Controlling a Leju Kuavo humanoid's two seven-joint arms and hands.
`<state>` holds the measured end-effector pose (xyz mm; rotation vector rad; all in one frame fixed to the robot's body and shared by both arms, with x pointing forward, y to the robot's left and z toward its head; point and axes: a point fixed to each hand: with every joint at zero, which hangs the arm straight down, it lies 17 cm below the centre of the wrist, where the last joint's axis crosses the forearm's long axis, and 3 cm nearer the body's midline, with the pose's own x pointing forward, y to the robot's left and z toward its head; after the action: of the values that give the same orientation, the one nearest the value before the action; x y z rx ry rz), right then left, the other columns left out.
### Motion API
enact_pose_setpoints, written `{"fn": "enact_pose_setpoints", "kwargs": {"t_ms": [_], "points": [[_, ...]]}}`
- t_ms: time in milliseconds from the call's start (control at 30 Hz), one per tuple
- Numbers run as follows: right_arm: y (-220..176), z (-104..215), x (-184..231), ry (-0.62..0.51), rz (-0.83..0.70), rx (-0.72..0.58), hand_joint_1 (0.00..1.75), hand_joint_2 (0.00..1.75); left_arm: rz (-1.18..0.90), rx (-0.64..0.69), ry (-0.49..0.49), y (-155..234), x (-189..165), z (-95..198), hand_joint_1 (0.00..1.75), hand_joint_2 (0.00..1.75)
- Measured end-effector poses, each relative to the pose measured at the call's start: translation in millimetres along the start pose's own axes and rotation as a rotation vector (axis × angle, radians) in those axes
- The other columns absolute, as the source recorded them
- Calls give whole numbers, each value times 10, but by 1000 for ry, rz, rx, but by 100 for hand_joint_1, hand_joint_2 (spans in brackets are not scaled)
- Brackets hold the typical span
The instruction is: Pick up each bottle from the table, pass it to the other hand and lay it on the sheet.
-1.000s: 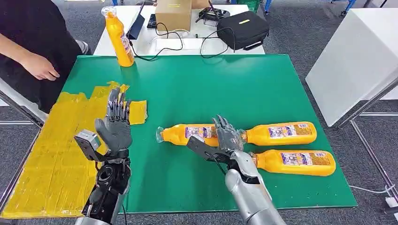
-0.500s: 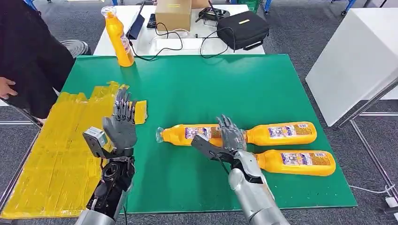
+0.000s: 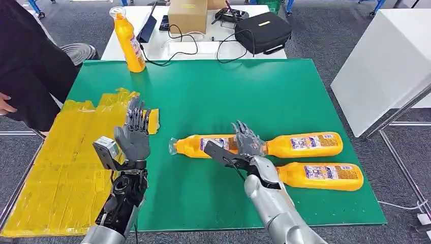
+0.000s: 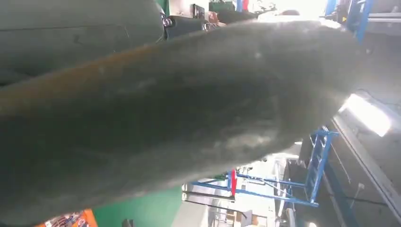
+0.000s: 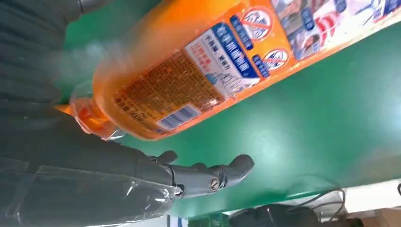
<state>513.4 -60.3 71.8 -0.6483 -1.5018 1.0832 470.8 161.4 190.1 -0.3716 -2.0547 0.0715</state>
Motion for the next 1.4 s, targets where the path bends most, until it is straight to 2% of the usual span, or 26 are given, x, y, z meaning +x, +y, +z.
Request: {"fn": "enact_pose_setpoints", "kwargs": {"t_ms": [267, 433, 600, 667, 700, 733, 867, 1400], "points": [[149, -48, 89, 3, 12, 75, 0, 175, -2, -4, -2, -3, 30, -65, 0, 0], [386, -13, 0, 54, 65, 189, 0, 175, -1, -22, -7, -48, 66, -141, 0, 0], [447, -9, -25, 66, 86, 222, 0, 175, 0, -25, -14, -57, 89, -172, 0, 0], [518, 17, -109, 104, 125, 276, 0, 175, 4, -33, -17, -73, 104, -194, 0, 0], [591, 61, -171, 129, 143, 313, 154, 175, 7, -35, -21, -81, 116, -215, 0, 0], [657, 107, -240, 154, 168, 349, 175, 175, 11, -34, -24, -80, 129, -239, 0, 0], [802, 223, -376, 192, 232, 417, 175, 175, 18, -30, -37, -75, 176, -317, 0, 0], [866, 282, -469, 216, 232, 460, 175, 175, 31, -18, -33, -88, 185, -361, 0, 0]]}}
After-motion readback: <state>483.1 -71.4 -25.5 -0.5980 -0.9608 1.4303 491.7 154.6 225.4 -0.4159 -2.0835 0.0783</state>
